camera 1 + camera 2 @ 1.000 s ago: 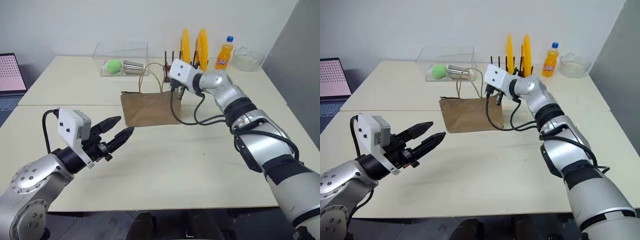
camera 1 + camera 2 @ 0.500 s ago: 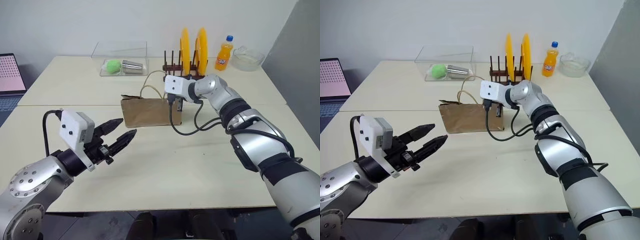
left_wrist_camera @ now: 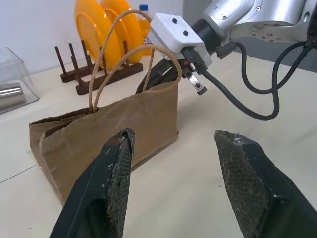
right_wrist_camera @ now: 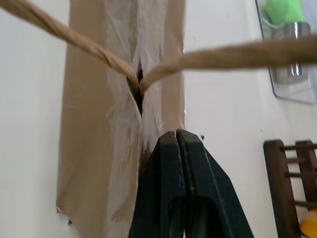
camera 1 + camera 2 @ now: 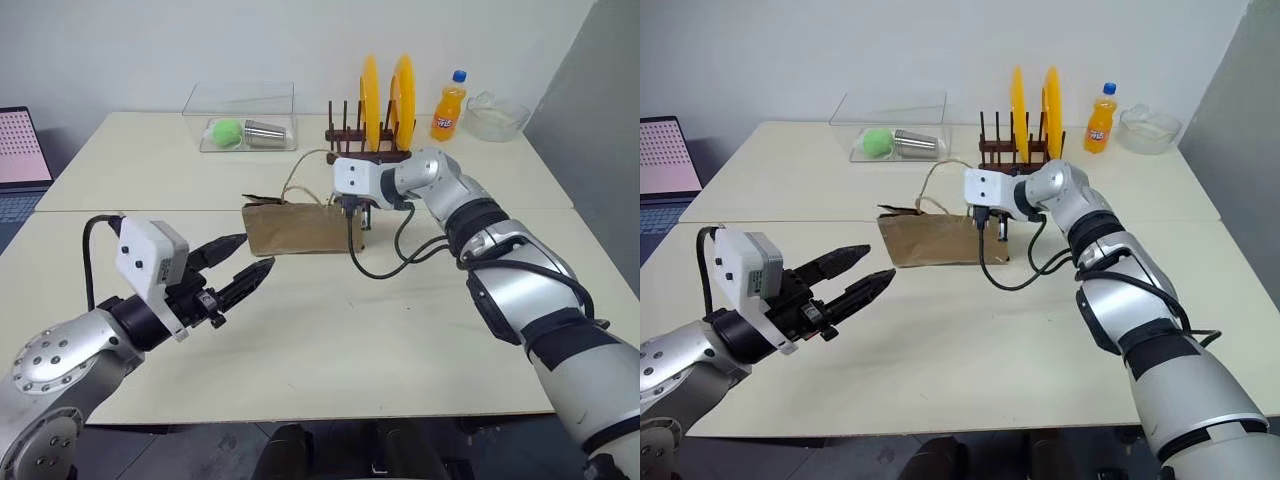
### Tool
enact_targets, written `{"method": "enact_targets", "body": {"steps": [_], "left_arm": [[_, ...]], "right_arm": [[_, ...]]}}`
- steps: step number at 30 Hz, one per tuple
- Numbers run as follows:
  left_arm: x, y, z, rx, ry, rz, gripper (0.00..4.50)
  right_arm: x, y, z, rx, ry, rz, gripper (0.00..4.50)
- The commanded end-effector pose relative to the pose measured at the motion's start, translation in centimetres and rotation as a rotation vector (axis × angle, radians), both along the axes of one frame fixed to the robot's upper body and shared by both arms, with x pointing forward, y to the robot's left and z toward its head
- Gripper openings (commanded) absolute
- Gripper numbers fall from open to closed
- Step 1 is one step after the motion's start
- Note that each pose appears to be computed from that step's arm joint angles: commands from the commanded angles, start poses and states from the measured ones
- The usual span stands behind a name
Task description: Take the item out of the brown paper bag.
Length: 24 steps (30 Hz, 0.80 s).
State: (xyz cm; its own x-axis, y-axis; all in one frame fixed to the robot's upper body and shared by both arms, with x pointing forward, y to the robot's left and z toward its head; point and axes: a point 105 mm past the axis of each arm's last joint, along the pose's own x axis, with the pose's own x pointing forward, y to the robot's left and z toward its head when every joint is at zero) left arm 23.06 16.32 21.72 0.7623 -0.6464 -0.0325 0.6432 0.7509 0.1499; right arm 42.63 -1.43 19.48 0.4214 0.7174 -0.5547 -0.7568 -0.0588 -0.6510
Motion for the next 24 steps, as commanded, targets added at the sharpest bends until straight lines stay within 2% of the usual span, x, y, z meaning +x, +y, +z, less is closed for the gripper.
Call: {"method": "enact_targets", "body": {"steps": [1, 9, 15, 20, 24], "left_arm": [[-0.5, -0.3, 0.4, 0.018, -0.017, -0.037, 2.73], [-1.0, -0.1, -0.2, 0.058, 0.017, -0.075, 2.73], [-1.3, 0.0, -1.0, 0.088, 0.04, -0.117, 2.73], [-1.4, 0.1, -1.7, 0.105, 0.045, -0.133, 2.73], [-1.4, 0.5, -2.5, 0.178, 0.036, -0.161, 2.73]], "right_arm": [[-0.9, 0.5, 0.8, 0.02, -0.004, 0.088, 0.04], [-3.3, -0.3, -0.8, -0.019, 0.058, 0.227, 0.04], [-4.7, -1.1, -1.4, -0.033, 0.077, 0.257, 0.04], [-4.9, -1.3, 0.0, 0.009, 0.005, 0.246, 0.04], [-7.1, -1.6, 2.8, 0.193, -0.004, 0.266, 0.04]]}}
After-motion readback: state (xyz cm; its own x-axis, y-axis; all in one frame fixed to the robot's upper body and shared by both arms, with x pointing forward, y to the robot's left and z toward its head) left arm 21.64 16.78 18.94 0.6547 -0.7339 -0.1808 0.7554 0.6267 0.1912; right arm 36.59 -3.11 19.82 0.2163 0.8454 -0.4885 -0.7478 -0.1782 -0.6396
